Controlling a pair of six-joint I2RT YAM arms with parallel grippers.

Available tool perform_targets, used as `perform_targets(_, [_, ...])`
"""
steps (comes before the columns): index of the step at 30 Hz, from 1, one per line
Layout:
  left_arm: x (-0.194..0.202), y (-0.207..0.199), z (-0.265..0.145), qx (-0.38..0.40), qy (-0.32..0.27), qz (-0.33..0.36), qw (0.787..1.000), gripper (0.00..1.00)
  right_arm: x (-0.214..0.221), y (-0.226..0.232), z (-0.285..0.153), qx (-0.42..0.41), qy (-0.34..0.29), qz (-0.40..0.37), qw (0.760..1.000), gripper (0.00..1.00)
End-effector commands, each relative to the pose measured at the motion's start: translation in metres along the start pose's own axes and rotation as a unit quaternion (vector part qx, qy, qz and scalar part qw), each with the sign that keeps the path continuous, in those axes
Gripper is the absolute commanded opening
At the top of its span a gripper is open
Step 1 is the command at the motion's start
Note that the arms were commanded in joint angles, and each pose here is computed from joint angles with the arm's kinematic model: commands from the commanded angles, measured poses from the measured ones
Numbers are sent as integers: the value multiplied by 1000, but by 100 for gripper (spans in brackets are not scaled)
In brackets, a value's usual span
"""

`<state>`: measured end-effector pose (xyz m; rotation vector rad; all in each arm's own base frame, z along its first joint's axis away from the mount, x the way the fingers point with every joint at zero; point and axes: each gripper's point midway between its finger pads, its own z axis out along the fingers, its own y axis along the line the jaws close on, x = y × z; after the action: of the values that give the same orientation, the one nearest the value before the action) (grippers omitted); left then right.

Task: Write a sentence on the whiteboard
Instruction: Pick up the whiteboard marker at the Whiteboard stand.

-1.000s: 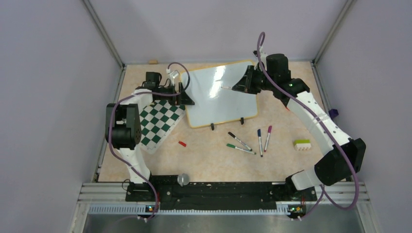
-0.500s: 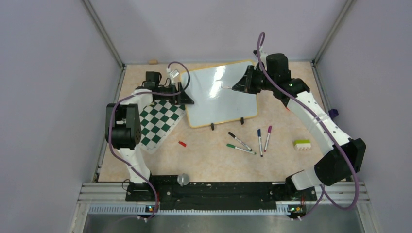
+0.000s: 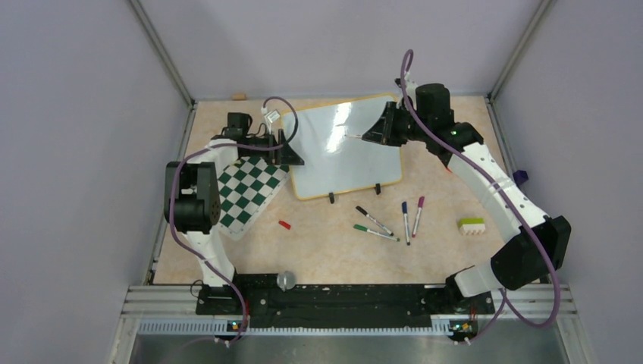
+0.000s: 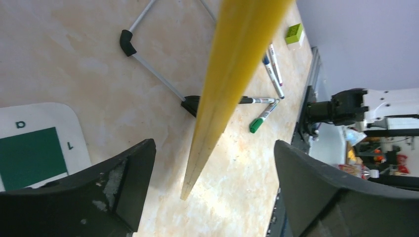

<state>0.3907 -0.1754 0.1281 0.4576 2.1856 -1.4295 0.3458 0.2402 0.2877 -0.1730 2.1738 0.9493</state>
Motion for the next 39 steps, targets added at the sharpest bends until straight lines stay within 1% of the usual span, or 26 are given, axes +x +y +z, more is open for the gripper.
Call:
perform_targets(1, [-21,-22,-15,27,-25,40,999,98,-24,18,-10,-23,-32,-31,999,0])
perform_targets(4, [-28,-21,-19,16,-47,40,998,99,-26,18,-10,-23,-31,-34,999,0])
perform_targets(6, [-32,-18,-22,-15,-65,53,996,99,-26,18,-9,-23,-29,-35,999,0])
perform_targets(8, [-36,-23,-25,-28,-84,72,993,99,-27,18,-8,-24,-27,-35,999,0])
perform_targets(11, [-42,-36,-28,-10,-113,84,990,99,-29,19,-7,-25,-27,-36,999,0])
perform_targets(13, [-44,-42,-28,1,-123,97,988,99,-30,20,-6,-28,-28,-38,999,0])
perform_targets(18, [-47,-40,-33,-28,-129,122,984,99,-37,17,-5,-27,-32,-42,998,0])
perform_targets(23, [-48,-39,-27,4,-128,113,985,99,-38,19,-3,-36,-31,-39,998,0])
perform_targets(27, [-55,-30,-35,11,-162,98,982,99,-40,20,-1,-41,-33,-40,998,0])
perform_targets(32, [-57,-40,-43,19,-223,134,965,99,-48,16,-11,-23,-41,-53,998,0])
perform_targets(37, [-56,-31,-46,34,-227,103,968,99,-46,10,-10,-15,-39,-52,998,0])
perform_targets(39, [-57,-31,-49,46,-233,106,966,99,-48,8,-9,-12,-41,-50,998,0])
